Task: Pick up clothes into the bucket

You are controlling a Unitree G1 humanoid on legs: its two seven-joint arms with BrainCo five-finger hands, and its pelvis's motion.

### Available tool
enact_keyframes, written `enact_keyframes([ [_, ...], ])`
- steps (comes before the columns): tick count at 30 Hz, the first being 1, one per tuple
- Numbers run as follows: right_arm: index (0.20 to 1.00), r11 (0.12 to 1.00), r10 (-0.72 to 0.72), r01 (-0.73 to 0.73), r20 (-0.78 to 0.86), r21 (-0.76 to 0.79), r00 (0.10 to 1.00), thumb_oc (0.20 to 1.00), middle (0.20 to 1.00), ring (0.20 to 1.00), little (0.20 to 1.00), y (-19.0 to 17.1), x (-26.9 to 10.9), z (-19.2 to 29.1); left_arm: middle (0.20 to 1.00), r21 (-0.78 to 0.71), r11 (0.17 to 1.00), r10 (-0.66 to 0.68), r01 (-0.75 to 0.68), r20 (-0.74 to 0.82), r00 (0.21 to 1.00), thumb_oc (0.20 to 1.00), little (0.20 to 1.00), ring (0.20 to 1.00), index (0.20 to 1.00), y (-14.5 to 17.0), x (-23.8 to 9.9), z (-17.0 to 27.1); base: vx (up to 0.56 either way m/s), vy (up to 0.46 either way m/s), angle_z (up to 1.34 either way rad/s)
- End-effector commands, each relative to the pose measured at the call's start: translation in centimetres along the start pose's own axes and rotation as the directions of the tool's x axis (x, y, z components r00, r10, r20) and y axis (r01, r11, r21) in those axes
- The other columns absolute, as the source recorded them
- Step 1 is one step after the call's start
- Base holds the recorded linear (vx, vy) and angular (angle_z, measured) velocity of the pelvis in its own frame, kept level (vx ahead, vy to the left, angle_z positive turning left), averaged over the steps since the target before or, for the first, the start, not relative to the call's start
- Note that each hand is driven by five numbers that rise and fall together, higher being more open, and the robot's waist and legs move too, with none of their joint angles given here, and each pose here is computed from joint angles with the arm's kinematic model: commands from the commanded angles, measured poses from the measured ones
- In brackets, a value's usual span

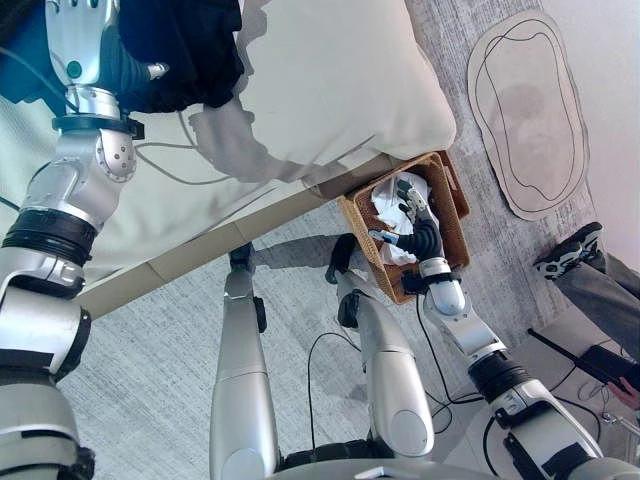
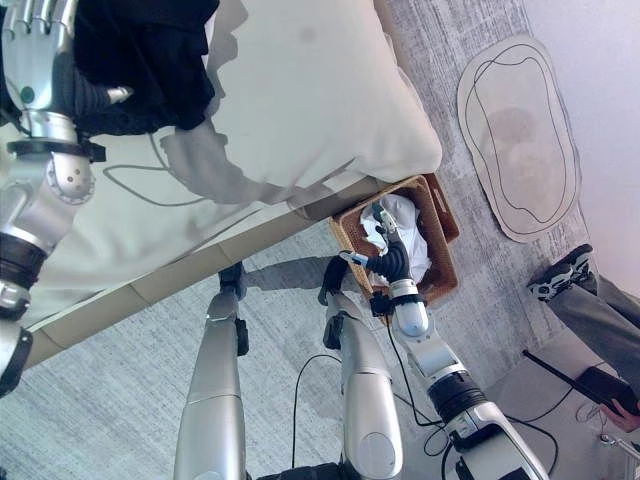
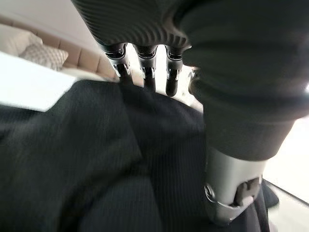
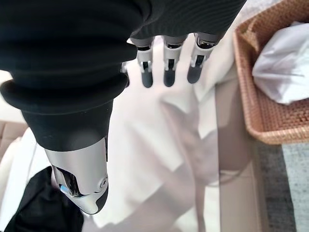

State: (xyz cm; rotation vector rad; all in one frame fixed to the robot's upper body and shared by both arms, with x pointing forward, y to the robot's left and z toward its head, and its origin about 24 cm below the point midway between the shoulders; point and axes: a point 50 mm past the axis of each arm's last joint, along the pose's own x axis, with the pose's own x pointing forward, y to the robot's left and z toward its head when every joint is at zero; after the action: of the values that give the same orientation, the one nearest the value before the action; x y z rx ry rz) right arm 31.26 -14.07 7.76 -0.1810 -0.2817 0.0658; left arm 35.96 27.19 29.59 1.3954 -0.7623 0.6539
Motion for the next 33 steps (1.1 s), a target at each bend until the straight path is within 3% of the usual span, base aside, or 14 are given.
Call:
enact_keyframes([
  [1, 1.000, 0.999, -0.026, 0.023, 0.124, 0.024, 0.992, 1.000, 1.000, 1.000, 1.000, -1.1, 0.0, 2.2, 1.000, 0.064, 0.998, 0.001, -0.001, 0.003, 1.000, 1.000, 1.000, 1.000, 1.000, 0.9, 0.8, -0.8, -0.02, 0.039, -0.02],
  [5, 1.000, 0.999, -0.033, 0.032, 0.123, 0.008, 0.992, 1.000, 1.000, 1.000, 1.000, -1.5, 0.0, 2.1, 1.000, 0.164, 0.975, -0.141, 0.153, -0.083, 0.986, 1.000, 1.000, 1.000, 1.000, -1.0, -0.2, -2.5, -0.02, 0.035, -0.01],
  [6, 1.000, 0.999, -0.033, 0.033, 0.110, 0.004, 0.993, 1.000, 1.000, 1.000, 1.000, -1.6, -0.1, 1.9, 1.000, 0.188, 0.947, -0.234, 0.261, -0.152, 0.960, 1.000, 1.000, 1.000, 1.000, -1.8, -0.6, -3.4, -0.01, 0.012, -0.04],
  [9, 1.000, 1.000, -0.029, 0.029, 0.099, 0.009, 0.995, 1.000, 1.000, 1.000, 1.000, -1.6, -0.3, 1.7, 1.000, 0.226, 0.928, -0.258, 0.296, -0.185, 0.948, 1.000, 1.000, 1.000, 1.000, -1.8, -0.6, -4.0, -0.01, 0.002, -0.03],
  [10, 1.000, 1.000, -0.018, 0.017, 0.096, 0.017, 0.995, 1.000, 1.000, 1.000, 1.000, -1.7, -0.4, 1.7, 0.580, 0.242, 0.911, -0.279, 0.334, -0.235, 0.931, 0.580, 0.580, 0.580, 0.580, -1.9, -0.7, -4.8, 0.00, 0.000, 0.00],
  [11, 1.000, 1.000, -0.019, 0.017, 0.096, 0.018, 0.995, 1.000, 1.000, 1.000, 1.000, -1.7, -0.4, 1.7, 0.225, 0.242, 0.911, -0.279, 0.334, -0.234, 0.931, 0.225, 0.225, 0.225, 0.225, -2.0, -0.7, -4.8, 0.00, 0.000, 0.00],
  [12, 1.000, 1.000, -0.006, 0.004, 0.105, 0.023, 0.994, 1.000, 1.000, 1.000, 1.000, -1.6, -0.5, 1.9, 0.200, 0.281, 0.892, -0.286, 0.353, -0.254, 0.924, 0.200, 0.200, 0.200, 0.200, -2.0, -0.8, -5.2, 0.00, 0.000, 0.00],
  [24, 1.000, 0.999, -0.002, -0.004, 0.105, 0.051, 0.994, 1.000, 1.000, 1.000, 1.000, -1.4, -0.5, 1.9, 0.200, 0.313, 0.896, -0.260, 0.316, -0.208, 0.943, 0.200, 0.200, 0.200, 0.200, -1.3, -0.7, -5.1, 0.00, -0.003, 0.00],
  [33, 1.000, 1.000, -0.028, 0.028, 0.008, 0.011, 1.000, 1.000, 1.000, 1.000, 1.000, -1.8, -1.2, -0.1, 0.200, 0.112, 0.943, -0.291, 0.314, -0.180, 0.940, 0.200, 0.200, 0.200, 0.200, -3.6, -4.2, -3.8, 0.00, 0.001, 0.00],
])
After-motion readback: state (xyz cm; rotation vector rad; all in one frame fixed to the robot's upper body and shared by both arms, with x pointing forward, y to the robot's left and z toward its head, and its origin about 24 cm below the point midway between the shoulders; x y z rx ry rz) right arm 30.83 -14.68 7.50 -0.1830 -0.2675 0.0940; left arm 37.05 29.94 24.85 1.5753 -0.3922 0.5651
